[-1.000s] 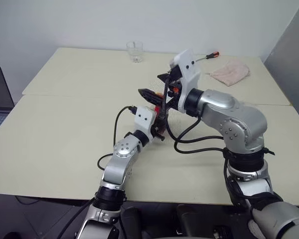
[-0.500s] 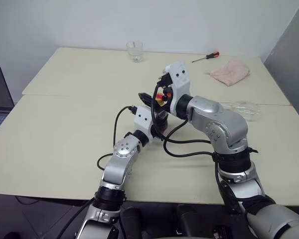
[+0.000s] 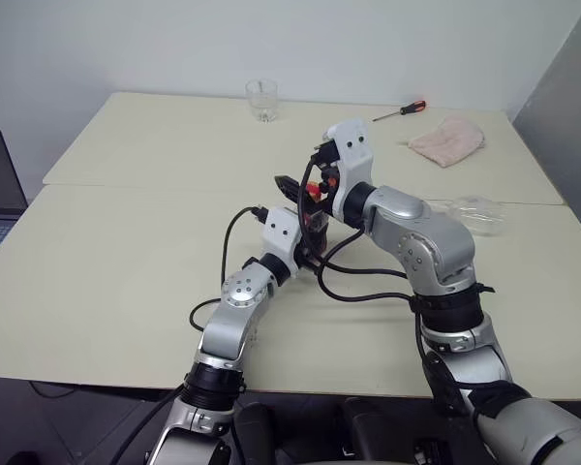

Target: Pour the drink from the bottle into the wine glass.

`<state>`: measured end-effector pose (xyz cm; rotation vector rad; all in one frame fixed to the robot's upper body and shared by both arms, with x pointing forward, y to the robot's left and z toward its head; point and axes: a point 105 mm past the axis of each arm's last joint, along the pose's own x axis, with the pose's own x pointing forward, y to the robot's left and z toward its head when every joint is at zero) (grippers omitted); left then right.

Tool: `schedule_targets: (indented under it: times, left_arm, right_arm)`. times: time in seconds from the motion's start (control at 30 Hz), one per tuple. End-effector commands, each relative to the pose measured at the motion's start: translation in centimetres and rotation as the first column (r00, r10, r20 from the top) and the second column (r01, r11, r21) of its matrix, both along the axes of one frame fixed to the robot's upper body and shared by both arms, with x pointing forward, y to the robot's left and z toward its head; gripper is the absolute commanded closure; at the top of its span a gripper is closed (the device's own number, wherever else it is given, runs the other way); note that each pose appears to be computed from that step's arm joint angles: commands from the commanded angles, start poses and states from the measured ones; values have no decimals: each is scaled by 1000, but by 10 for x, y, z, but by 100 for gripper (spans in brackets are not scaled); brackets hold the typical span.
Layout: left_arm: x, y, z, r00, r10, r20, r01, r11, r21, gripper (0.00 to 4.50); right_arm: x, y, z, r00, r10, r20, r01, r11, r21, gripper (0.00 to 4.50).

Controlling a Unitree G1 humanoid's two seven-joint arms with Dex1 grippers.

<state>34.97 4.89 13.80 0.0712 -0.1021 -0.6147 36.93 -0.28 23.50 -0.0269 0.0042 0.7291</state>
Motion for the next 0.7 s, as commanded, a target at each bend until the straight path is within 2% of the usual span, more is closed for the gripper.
schedule_targets:
  times: [0.03,0.7]
  left_arm:
    - [-2,-2,22,996,-8,87,10,1000,-22,358]
    - [-3,-8,21,996,-32,78,34,999,-24,358]
  right_arm:
    - [3,-9,17,998,-28,61,27,999,17,0]
    - [-18,-36,22,997,-19,73,20,1000,-7,0]
